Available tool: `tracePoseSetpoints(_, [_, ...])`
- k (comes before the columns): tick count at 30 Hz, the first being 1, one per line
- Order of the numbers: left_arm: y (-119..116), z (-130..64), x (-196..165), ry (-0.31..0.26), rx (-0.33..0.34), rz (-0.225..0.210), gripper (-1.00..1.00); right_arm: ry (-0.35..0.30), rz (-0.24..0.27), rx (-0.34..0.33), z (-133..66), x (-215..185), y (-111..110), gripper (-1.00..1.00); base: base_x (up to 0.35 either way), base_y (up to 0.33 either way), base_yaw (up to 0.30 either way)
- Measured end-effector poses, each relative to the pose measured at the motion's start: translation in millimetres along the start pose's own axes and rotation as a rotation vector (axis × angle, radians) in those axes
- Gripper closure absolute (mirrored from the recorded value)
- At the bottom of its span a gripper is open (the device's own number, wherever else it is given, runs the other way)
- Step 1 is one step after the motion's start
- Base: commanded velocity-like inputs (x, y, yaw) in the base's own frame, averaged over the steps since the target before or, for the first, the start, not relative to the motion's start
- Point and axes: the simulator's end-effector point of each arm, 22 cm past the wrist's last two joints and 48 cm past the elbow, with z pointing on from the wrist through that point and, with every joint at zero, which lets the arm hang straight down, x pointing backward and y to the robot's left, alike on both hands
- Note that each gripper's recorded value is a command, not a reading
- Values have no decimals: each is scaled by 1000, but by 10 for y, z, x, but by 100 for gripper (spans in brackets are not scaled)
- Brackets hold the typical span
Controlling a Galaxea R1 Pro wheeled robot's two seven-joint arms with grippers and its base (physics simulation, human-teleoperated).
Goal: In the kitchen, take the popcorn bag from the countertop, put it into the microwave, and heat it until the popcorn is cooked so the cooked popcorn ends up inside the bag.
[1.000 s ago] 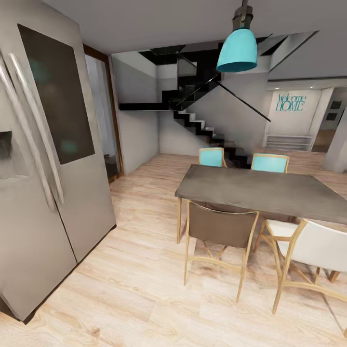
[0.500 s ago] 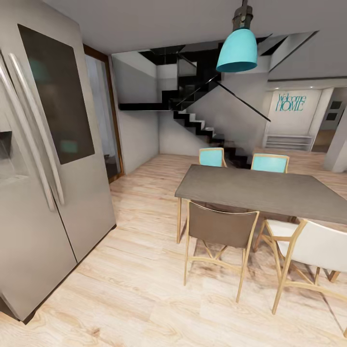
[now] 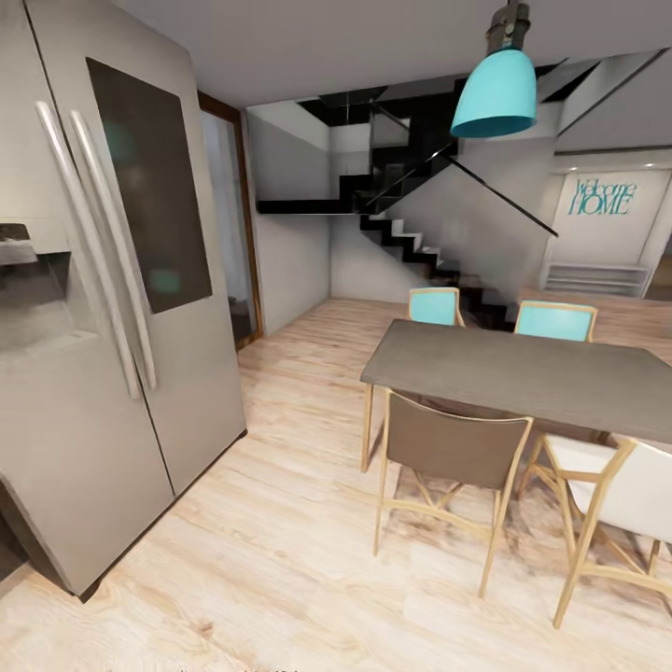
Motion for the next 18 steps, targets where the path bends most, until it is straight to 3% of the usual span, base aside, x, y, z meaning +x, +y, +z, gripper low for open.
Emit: tracePoseSetpoints(18, [-1,0,0,0,0,0,-100,-26,-10,2,-1,-58,4,-100,0,0,277])
